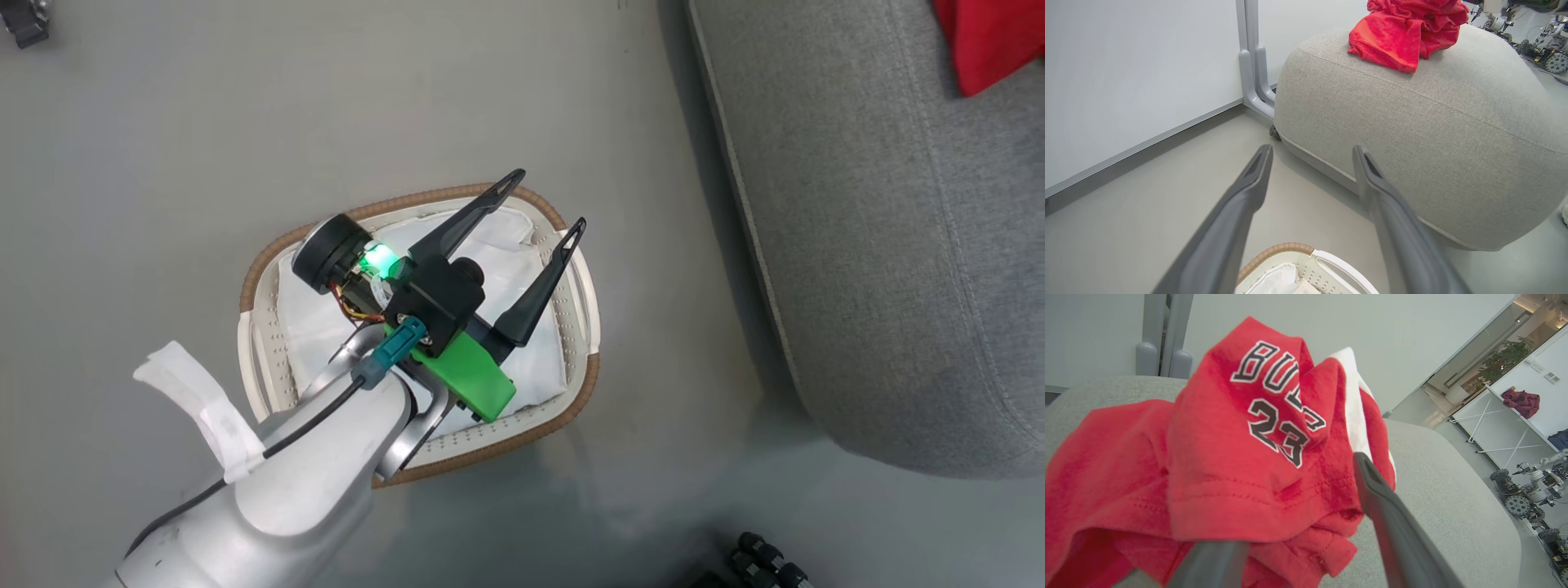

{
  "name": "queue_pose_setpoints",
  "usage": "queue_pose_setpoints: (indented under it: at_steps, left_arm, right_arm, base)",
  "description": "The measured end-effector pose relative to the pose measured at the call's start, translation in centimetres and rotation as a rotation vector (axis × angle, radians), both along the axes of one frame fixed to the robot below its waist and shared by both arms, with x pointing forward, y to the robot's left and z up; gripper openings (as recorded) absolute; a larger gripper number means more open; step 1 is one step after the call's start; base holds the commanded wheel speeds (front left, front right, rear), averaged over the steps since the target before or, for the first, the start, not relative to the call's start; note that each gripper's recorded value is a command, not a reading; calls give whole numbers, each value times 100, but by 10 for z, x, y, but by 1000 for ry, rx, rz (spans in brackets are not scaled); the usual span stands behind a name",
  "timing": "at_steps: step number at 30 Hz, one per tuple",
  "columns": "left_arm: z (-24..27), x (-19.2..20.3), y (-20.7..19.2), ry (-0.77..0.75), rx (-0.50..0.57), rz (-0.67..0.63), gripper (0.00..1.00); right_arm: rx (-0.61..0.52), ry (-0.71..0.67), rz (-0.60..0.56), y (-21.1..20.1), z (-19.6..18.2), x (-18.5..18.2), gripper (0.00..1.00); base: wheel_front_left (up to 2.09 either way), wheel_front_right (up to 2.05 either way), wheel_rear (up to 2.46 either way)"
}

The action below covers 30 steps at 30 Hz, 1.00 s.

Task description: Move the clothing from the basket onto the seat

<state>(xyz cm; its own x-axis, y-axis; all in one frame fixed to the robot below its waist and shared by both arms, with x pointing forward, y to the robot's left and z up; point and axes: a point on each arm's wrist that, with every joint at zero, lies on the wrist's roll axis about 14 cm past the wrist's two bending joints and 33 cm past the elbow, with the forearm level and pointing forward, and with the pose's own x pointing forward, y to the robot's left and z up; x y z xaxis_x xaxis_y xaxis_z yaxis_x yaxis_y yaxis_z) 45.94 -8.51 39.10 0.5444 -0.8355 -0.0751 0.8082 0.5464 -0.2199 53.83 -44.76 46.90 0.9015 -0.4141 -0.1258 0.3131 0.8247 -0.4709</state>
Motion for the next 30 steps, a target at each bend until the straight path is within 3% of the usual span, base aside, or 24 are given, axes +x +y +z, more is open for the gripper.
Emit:
queue_pose_setpoints:
  at_steps: [10, 16, 24, 30]
  left_arm:
    - [27, -10, -5, -2, -40, 20, 100]
    - [46, -9, 6, 0, -59, 105, 100]
    - [81, -8, 33, -11, -109, 268, 100]
    - [92, -9, 81, -18, -113, 446, 100]
  right_arm:
    - [4, -22, 32, 18, 11, -47, 100]
    - [25, -54, 29, 20, 25, -75, 100]
    - [88, -175, 62, 36, 63, -78, 100]
    - [175, -216, 170, 83, 71, -59, 100]
  base:
    - [0, 0, 0]
    - [0, 0, 0]
    - [0, 0, 0]
    - [0, 0, 0]
